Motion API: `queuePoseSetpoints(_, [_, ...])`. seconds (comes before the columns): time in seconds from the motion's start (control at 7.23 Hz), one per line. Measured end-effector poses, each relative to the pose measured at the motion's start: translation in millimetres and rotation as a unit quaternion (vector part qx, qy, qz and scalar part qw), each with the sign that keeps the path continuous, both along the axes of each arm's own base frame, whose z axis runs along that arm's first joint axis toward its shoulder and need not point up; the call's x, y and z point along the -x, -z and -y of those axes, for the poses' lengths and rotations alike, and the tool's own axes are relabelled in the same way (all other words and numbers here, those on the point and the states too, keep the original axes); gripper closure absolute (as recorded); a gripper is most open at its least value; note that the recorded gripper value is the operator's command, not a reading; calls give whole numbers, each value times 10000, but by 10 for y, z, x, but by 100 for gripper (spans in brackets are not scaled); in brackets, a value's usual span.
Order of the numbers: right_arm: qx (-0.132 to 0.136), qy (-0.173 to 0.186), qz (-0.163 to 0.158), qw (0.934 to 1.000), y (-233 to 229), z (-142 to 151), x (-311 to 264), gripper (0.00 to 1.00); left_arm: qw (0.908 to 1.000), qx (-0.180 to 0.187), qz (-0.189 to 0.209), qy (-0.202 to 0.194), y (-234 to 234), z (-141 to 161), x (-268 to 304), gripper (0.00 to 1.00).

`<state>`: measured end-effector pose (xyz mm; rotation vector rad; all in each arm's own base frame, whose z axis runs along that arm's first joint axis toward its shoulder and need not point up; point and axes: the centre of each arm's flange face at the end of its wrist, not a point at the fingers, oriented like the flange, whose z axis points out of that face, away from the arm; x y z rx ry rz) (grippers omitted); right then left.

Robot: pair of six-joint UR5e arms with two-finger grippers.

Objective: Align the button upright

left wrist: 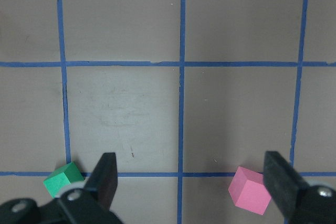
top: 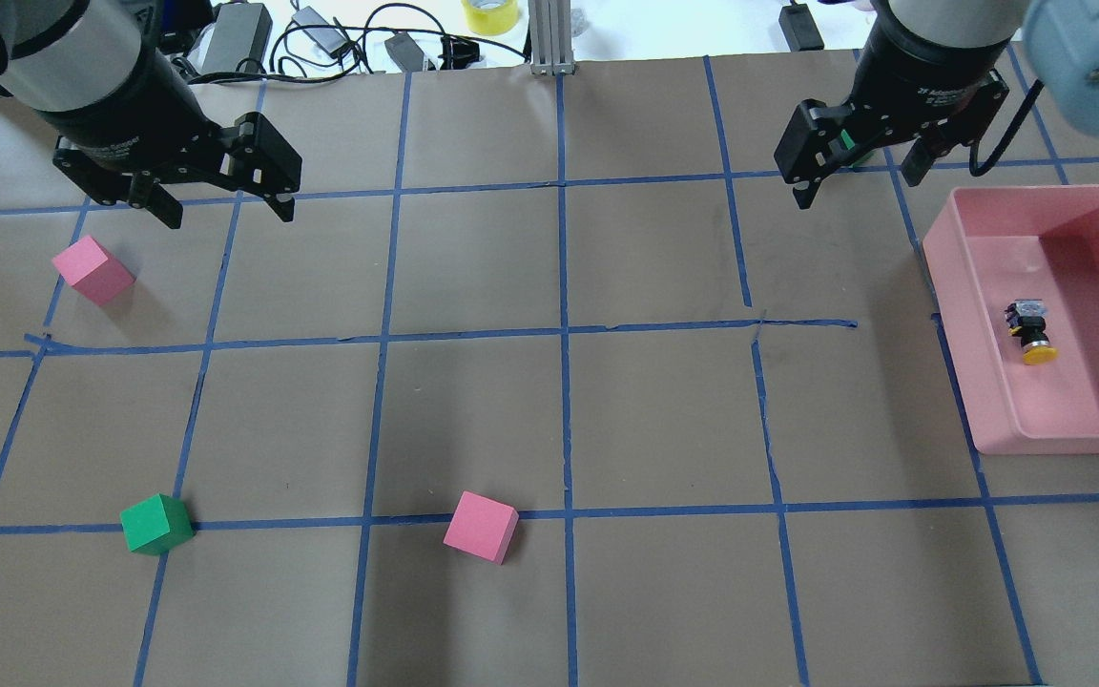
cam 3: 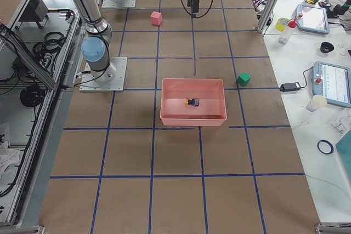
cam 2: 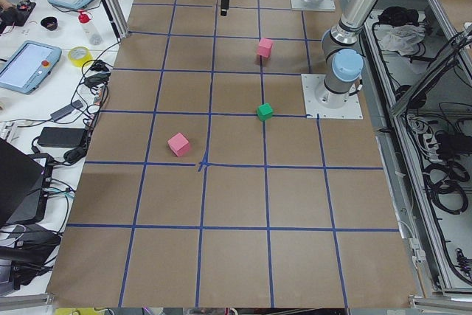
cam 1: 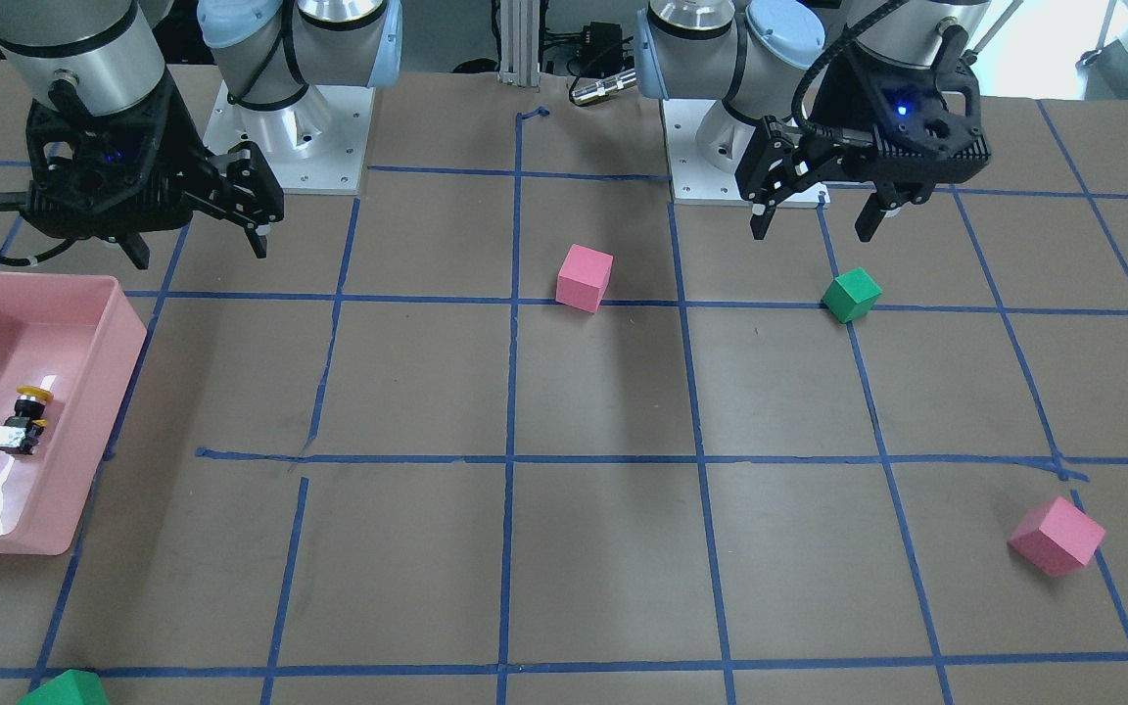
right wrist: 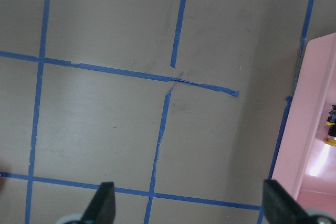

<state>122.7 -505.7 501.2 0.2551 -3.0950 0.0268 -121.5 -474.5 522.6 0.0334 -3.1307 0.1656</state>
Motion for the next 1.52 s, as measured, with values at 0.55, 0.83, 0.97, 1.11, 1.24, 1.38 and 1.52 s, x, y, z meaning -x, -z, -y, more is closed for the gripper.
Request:
queuePoseSetpoints(0.55, [-31, 307, -24, 9995, 99, 216, 921, 0, 9997, 84, 22, 218, -78, -49, 9, 0])
queuePoseSetpoints(0.83, [-69, 596, -45, 9982, 391, 449, 1444, 0, 9988, 133, 51, 472, -122, -91, 12, 0])
queuePoseSetpoints(0.97, [-62, 625, -125, 9979, 520, 540, 1649, 0, 9986, 134, 69, 499, -125, -98, 9, 0])
queuePoseSetpoints(1.11, [-95, 700, -192, 9973, 660, 592, 1843, 0, 9986, 130, 88, 509, -124, -102, 8, 0])
queuePoseSetpoints(1.24, [-76, 754, -240, 9968, 860, 654, 2009, 0, 9986, 122, 96, 514, -123, -105, 9, 0])
queuePoseSetpoints(1.38, [2, 766, -282, 9967, 1110, 707, 2182, 0, 9987, 104, 94, 500, -116, -107, 10, 0])
queuePoseSetpoints(1.52, [63, 775, -308, 9965, 1379, 718, 2371, 0, 9989, 83, 88, 463, -105, -106, 11, 0])
